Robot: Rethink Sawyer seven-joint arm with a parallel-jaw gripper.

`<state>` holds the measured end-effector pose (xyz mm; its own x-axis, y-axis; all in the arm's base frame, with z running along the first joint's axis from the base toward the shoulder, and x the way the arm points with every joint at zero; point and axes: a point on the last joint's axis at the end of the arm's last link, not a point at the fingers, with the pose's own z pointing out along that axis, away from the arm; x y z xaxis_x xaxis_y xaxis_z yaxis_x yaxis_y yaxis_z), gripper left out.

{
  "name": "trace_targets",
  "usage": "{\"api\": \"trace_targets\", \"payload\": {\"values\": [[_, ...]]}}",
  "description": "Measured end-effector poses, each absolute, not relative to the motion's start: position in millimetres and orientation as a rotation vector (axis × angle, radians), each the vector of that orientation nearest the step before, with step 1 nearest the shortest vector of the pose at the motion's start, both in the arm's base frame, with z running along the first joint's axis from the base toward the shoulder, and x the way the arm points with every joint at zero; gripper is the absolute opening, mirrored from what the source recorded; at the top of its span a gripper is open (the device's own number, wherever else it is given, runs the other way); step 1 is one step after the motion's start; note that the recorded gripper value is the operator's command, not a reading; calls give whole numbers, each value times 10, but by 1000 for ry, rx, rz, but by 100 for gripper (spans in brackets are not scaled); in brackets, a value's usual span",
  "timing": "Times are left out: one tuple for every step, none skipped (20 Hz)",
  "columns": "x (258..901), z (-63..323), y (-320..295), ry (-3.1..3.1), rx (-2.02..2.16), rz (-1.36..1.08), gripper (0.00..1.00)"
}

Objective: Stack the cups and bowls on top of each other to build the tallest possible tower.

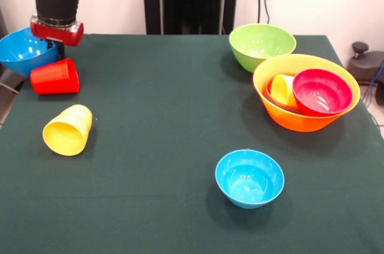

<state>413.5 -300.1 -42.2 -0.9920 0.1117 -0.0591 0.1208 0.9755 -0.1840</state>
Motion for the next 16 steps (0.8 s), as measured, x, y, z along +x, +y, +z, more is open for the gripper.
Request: {"api": "trace_targets", "payload": {"values": [[4141, -413, -3005, 3072, 180, -293, 0], [4152, -393, -3001, 3070, 176, -298, 0], [4163, -373, -2997, 3069, 172, -302, 0], [4174, -346, -2984, 3067, 165, -307, 0], [4186, -321, -2968, 3066, 159, -312, 0], [4222, -250, -2912, 3062, 148, -319, 0], [4249, -205, -2863, 3060, 143, -322, 0], [4300, -131, -2767, 3056, 141, -324, 0], [4329, -93, -2711, 3054, 140, -324, 0], [4402, -4, -2564, 3048, 144, -323, 0], [4446, 45, -2472, 3045, 146, -321, 0], [4516, 113, -2322, 3039, 154, -318, 0], [4550, 143, -2244, 3036, 159, -315, 0], [4596, 181, -2139, 3032, 167, -312, 0], [4661, 228, -1979, 3027, 182, -305, 0], [4703, 254, -1872, 3024, 195, -301, 0]]}}
